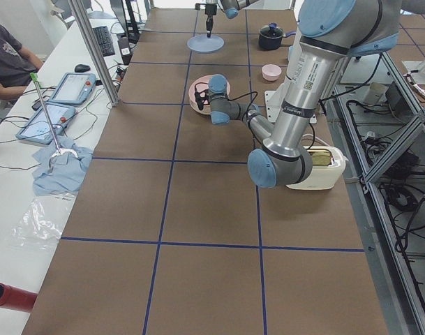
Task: Stack three plates with pink and blue
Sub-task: 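Set the pink plate on the cream plate while the right gripper lifts the blue plate, then release the pink plate with the left gripper while the right carries the blue plate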
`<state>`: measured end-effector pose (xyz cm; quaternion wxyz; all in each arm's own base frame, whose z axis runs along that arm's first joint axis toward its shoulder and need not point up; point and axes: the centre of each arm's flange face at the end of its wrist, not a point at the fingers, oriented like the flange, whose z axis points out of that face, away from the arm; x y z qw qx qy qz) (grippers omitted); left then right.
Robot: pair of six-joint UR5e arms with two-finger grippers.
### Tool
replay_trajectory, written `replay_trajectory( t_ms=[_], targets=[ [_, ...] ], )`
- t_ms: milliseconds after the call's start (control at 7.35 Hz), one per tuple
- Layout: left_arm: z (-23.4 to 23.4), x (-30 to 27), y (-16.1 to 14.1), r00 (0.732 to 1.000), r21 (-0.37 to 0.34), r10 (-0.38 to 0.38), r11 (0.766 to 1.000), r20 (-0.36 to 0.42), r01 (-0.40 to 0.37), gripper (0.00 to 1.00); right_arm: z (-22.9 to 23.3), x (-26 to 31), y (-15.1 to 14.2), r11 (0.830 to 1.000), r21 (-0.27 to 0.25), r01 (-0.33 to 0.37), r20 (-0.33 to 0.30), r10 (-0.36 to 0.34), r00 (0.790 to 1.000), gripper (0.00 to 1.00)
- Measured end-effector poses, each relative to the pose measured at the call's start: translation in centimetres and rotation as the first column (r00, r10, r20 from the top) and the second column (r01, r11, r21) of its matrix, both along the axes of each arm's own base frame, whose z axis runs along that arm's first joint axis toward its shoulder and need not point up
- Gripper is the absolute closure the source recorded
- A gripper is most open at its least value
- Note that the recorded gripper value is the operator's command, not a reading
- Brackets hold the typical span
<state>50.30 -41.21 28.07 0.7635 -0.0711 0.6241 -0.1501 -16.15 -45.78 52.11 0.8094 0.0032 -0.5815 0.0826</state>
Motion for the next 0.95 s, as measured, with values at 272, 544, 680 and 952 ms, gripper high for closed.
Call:
replay_trajectory(
  t_ms=[272, 544, 680, 952],
  targets=[
    [0.5, 1.5, -0.3, 1.0, -0.006, -0.001, 1.0, 0.023, 0.002, 0.0, -2.8, -0.1, 0.2, 1.0, -0.012, -0.016, 0.032, 0.017, 0.999, 1.0],
    [0.8, 0.1, -1.3, 1.0, 0.006, -0.011, 1.0, 0.025, 0.011, 0.0, -6.8, -1.5, -0.6, 1.0, -0.021, -0.019, 0.076, 0.021, 0.997, 1.0],
    [1.1, -2.3, -2.8, 0.999, 0.026, -0.013, 1.0, 0.03, 0.012, 0.0, -9.4, -3.2, -1.4, 1.0, -0.02, -0.015, 0.099, 0.017, 0.995, 1.0],
    [1.8, -8.2, -5.9, 0.996, 0.105, -0.017, 0.994, 0.085, 0.008, 0.0, -13.5, -8.7, -2.0, 1.0, -0.02, -0.013, 0.116, 0.015, 0.993, 1.0]
  ],
)
